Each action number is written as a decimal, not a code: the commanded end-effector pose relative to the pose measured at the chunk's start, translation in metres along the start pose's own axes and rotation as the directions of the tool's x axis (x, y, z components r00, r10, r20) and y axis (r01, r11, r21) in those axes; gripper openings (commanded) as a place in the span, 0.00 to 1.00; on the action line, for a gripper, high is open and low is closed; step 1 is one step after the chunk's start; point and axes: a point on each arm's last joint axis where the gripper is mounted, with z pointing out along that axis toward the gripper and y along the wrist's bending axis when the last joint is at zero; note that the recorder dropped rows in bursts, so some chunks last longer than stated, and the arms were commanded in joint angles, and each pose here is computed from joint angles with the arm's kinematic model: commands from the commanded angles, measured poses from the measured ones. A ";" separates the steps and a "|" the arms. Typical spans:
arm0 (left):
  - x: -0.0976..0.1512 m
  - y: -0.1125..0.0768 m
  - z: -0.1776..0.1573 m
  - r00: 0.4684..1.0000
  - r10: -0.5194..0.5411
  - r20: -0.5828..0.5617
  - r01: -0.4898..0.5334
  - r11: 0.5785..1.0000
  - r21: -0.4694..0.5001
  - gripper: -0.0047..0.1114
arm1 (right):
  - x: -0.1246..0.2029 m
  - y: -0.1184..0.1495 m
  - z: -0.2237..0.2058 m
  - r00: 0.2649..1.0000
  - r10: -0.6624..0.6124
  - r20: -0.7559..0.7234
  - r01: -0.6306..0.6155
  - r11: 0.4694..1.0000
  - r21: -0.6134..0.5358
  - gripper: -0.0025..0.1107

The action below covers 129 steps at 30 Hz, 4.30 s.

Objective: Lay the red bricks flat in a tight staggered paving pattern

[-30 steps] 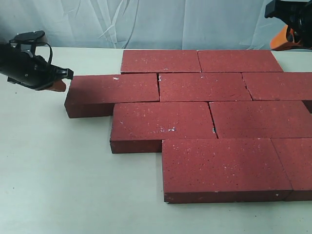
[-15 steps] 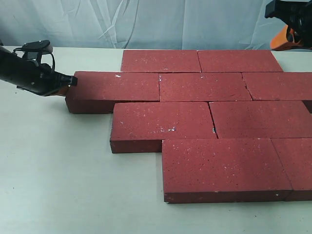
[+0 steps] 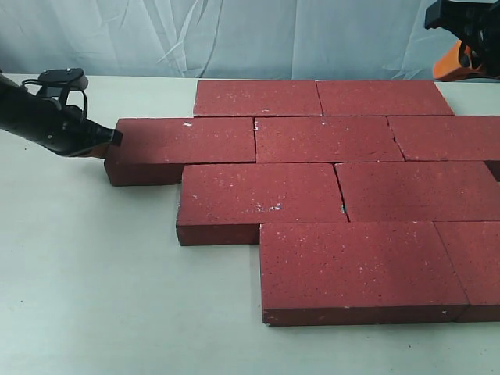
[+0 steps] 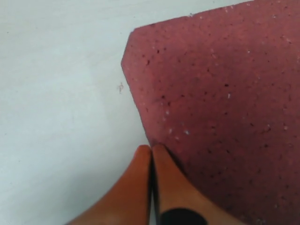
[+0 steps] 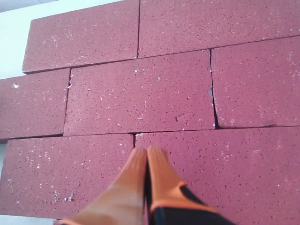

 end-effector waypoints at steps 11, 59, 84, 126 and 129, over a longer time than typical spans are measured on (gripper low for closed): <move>0.004 -0.002 0.002 0.996 0.078 -0.039 -0.078 0.997 -0.012 0.04 | 0.000 -0.002 0.001 1.000 0.002 0.003 -0.003 1.000 0.001 0.02; -0.015 0.007 -0.003 0.960 -0.215 0.180 0.211 0.977 0.040 0.04 | 0.000 -0.002 0.001 1.000 0.002 0.003 -0.003 1.000 0.000 0.02; -0.017 0.019 -0.006 0.953 -0.203 0.227 0.224 0.972 -0.072 0.04 | 0.000 -0.002 0.001 1.000 0.002 0.001 -0.003 1.000 0.000 0.02; -0.008 -0.055 -0.161 0.986 -0.141 0.093 0.150 0.984 -0.092 0.04 | 0.013 -0.009 0.000 0.987 -0.071 -0.144 0.081 0.994 0.068 0.02; -0.002 -0.061 -0.177 0.983 -0.136 0.125 0.150 0.983 -0.110 0.04 | 0.017 -0.011 -0.001 0.977 -0.087 -0.197 0.106 0.991 0.087 0.02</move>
